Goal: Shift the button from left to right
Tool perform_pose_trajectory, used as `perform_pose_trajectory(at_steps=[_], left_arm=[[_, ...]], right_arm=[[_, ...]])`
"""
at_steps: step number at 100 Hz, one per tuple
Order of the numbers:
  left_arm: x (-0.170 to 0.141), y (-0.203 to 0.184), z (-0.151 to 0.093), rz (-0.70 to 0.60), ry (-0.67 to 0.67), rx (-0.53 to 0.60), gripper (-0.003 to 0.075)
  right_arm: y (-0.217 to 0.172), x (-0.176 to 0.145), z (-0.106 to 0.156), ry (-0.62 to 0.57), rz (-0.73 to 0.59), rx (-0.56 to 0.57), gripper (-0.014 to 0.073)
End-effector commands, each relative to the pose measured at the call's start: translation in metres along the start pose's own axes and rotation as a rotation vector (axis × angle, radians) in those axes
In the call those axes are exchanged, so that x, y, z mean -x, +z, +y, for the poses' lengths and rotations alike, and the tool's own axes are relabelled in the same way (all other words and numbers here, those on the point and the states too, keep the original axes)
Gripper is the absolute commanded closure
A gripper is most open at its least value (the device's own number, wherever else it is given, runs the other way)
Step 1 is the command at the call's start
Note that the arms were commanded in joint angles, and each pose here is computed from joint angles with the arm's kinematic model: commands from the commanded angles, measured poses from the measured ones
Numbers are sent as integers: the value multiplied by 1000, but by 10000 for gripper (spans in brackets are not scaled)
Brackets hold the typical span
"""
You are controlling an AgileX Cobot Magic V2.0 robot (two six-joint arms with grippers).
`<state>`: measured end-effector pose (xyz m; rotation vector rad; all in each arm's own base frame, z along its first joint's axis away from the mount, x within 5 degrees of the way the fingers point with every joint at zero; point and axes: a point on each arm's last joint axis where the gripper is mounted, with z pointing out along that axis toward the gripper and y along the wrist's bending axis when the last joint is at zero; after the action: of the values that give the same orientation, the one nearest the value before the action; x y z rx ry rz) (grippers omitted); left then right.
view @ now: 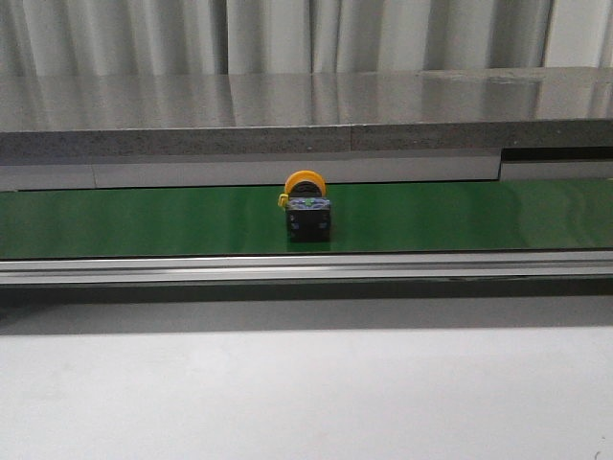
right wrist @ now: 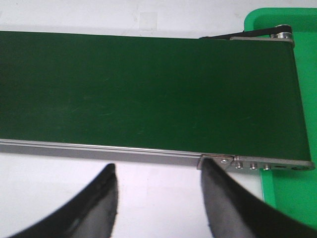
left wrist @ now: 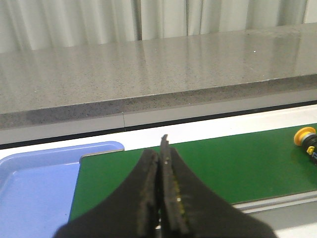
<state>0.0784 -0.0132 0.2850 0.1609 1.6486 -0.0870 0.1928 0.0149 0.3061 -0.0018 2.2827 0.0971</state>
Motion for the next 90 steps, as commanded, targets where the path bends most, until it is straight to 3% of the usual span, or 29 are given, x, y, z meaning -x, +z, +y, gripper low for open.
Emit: perform_pose_trajectory(at_steps=[1, 29, 61, 90], left_arm=[[15, -1, 2, -88, -11, 23, 739], [15, -1, 2, -88, -11, 23, 739], [15, -1, 2, -88, -11, 23, 739], [15, -1, 2, -88, -11, 23, 739]], right_arm=[[-9, 15, 1, -1, -100, 6, 19], [-5, 19, 8, 71, -86, 64, 0], [30, 42, 52, -33, -25, 192, 0], [85, 52, 83, -84, 67, 227, 0]])
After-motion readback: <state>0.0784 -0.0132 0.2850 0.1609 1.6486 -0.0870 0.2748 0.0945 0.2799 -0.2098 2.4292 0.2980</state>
